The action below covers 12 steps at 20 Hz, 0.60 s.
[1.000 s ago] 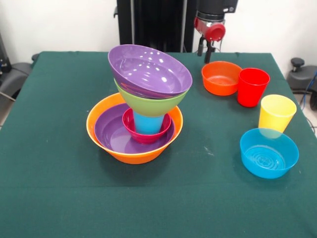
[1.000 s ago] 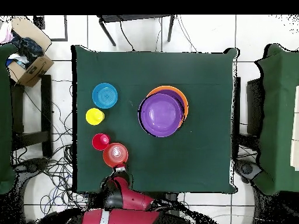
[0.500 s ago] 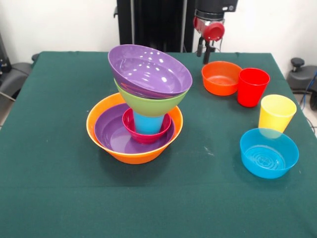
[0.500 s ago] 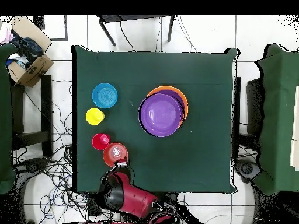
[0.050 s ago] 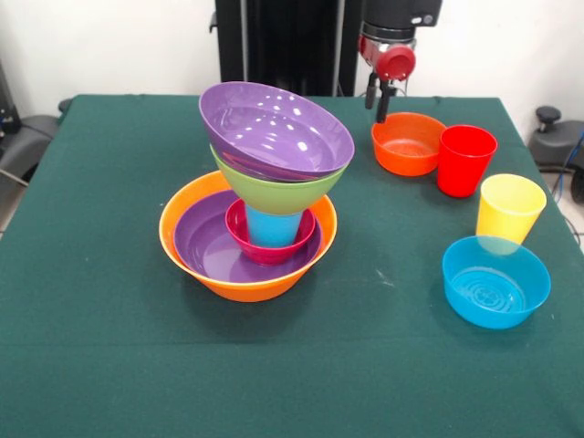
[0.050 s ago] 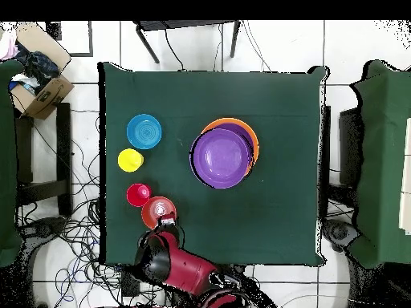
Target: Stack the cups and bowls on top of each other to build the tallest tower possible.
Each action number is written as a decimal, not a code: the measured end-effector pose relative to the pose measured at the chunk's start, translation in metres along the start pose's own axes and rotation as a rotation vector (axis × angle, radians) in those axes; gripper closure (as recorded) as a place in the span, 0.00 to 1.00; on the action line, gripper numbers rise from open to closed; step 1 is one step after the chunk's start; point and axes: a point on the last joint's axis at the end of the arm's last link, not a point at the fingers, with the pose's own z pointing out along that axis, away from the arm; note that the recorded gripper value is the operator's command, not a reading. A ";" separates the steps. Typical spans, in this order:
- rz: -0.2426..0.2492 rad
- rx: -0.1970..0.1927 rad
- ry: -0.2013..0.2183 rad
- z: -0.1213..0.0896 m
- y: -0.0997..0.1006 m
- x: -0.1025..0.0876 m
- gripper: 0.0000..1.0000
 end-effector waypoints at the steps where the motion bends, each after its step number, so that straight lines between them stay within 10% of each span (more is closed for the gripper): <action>1: 0.002 -0.003 -0.001 0.001 0.002 0.000 0.00; 12: 0.008 -0.007 0.004 0.024 0.016 0.003 0.00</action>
